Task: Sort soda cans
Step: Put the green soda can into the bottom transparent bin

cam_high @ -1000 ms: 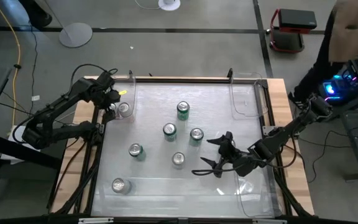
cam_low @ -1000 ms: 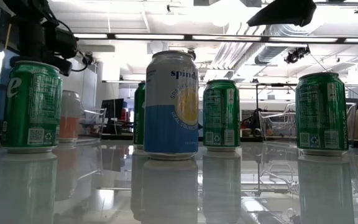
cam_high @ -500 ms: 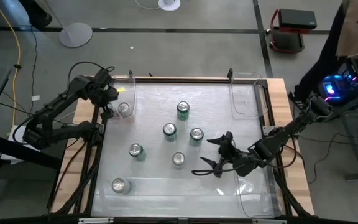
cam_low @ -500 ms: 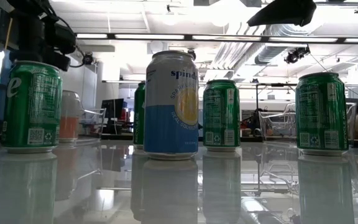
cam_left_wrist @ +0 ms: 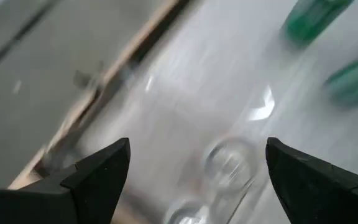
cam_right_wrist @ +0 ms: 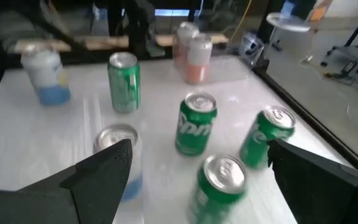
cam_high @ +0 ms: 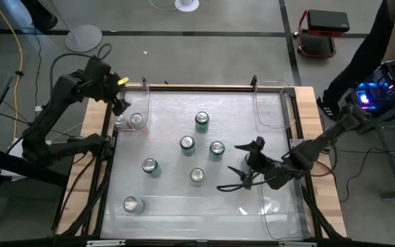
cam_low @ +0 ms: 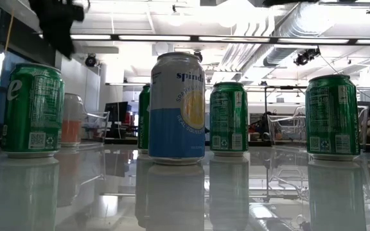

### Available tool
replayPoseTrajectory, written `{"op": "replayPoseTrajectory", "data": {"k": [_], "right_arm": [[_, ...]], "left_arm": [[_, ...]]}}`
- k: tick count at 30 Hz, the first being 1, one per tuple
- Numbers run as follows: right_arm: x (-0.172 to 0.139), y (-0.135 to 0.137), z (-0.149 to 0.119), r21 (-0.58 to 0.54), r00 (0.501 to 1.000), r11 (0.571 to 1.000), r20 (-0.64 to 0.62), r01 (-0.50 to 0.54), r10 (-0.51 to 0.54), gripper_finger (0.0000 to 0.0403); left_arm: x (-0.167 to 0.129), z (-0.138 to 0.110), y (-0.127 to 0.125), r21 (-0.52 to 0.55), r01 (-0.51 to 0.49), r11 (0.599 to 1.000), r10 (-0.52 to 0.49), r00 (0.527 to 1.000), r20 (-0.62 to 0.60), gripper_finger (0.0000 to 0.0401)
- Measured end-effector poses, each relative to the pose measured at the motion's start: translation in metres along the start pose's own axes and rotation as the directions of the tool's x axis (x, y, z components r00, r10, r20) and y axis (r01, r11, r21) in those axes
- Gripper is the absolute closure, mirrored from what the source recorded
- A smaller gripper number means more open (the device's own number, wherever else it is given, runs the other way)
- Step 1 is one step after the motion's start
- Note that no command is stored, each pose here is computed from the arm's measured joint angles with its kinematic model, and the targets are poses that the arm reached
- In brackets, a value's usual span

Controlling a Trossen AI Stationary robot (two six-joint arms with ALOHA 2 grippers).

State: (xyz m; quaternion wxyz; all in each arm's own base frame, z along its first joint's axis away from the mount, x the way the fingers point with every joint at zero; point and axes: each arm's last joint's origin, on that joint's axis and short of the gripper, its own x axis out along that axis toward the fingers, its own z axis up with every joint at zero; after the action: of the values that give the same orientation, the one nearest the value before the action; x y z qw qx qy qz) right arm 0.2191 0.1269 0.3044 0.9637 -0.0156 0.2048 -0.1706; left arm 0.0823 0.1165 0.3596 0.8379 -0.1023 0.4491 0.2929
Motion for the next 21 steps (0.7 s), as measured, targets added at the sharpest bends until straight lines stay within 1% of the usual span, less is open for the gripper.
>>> {"op": "replayPoseTrajectory", "data": {"k": [3,5,6,8,9,11,13,15,18,19,21], "right_arm": [[-0.013,-0.015,0.019,0.018,0.991,1.000,-0.136,-0.008,0.010,0.0038],[-0.018,-0.026,0.026,0.053,0.966,0.999,-0.258,0.012,0.002,0.0038],[-0.019,-0.031,0.027,0.065,0.946,0.997,-0.324,0.032,-0.009,0.0038],[-0.018,-0.041,0.023,0.075,0.888,0.994,-0.458,0.080,-0.037,0.0038],[-0.016,-0.045,0.019,0.067,0.854,0.992,-0.518,0.103,-0.053,0.0038],[-0.011,-0.048,0.008,0.054,0.795,0.992,-0.604,0.113,-0.058,0.0038],[-0.004,-0.048,-0.004,0.032,0.755,0.995,-0.654,0.097,-0.052,0.0038],[0.000,-0.046,-0.013,0.040,0.741,0.996,-0.670,0.085,-0.036,0.0038],[0.004,-0.044,-0.023,0.054,0.724,0.996,-0.690,0.066,-0.011,0.0038],[0.006,-0.043,-0.025,0.058,0.725,0.996,-0.689,0.064,-0.006,0.0038],[0.009,-0.042,-0.029,0.075,0.731,0.996,-0.683,0.057,0.010,0.0038]], "left_arm": [[-0.015,0.003,-0.012,-0.026,0.060,0.998,-0.055,0.986,0.159,0.0050],[-0.024,0.004,-0.020,-0.031,0.095,0.995,-0.085,0.967,0.241,0.0050],[-0.028,0.004,-0.025,-0.026,0.114,0.993,-0.102,0.955,0.279,0.0050],[-0.037,0.005,-0.033,0.010,0.148,0.989,-0.142,0.924,0.355,0.0050],[-0.040,0.006,-0.037,0.036,0.167,0.985,-0.167,0.905,0.390,0.0051],[-0.040,0.006,-0.047,0.087,0.215,0.973,-0.231,0.858,0.459,0.0056],[-0.035,0.005,-0.058,0.140,0.266,0.954,-0.299,0.802,0.517,0.0064],[-0.028,0.006,-0.068,0.192,0.300,0.934,-0.355,0.740,0.571,0.0074],[-0.012,0.005,-0.083,0.249,0.334,0.909,-0.414,0.664,0.623,0.0086],[-0.006,0.005,-0.088,0.260,0.329,0.908,-0.417,0.650,0.635,0.0090],[0.006,0.003,-0.099,0.285,0.291,0.913,-0.408,0.648,0.644,0.0096]]}}
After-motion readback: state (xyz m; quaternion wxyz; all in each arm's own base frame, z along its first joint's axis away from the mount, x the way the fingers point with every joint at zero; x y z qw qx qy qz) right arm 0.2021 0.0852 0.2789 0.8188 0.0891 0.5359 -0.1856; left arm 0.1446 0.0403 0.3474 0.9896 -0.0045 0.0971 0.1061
